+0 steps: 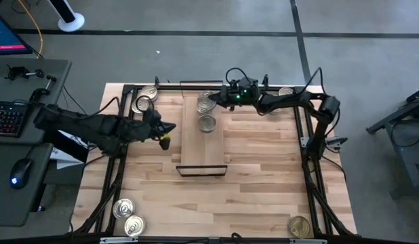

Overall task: Stack canned seafood by type on shelf
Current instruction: Stack the blue pink tuna can on top of the other blue pink tuna can on the shelf

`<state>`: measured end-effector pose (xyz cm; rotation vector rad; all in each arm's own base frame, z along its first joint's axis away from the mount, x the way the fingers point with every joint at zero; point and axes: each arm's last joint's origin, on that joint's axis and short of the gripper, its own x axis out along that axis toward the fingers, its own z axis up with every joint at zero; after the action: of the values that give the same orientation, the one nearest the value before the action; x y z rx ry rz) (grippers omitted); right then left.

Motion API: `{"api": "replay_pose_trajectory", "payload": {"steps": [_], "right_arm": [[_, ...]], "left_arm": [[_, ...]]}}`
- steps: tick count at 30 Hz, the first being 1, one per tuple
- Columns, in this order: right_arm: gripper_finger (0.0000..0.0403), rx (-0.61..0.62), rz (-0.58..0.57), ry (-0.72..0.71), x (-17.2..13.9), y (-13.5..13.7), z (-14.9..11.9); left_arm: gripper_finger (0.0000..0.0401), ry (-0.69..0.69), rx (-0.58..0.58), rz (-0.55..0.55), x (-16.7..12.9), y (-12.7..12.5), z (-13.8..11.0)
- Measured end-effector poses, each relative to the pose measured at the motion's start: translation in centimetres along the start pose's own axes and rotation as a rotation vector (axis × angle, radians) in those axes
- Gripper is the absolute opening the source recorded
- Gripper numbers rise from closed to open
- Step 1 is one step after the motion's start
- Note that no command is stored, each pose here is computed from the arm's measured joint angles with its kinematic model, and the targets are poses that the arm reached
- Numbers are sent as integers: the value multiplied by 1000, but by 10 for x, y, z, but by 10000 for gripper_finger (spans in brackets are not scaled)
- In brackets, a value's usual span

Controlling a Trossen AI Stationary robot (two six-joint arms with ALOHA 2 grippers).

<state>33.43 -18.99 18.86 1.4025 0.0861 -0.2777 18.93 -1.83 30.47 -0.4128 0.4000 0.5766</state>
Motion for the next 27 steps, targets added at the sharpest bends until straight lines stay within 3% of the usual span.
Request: {"api": "replay_pose_trajectory", "payload": {"steps": [5,12,27], "right_arm": [[170,29,-49,-85,5,-4,-5],[228,22,-64,-144,7,-2,-11],[237,75,-114,-129,16,-1,-38]], "left_arm": [[0,33,36,-14,5,6,4],[0,69,90,-36,12,15,9],[0,119,95,-103,14,17,11]]}}
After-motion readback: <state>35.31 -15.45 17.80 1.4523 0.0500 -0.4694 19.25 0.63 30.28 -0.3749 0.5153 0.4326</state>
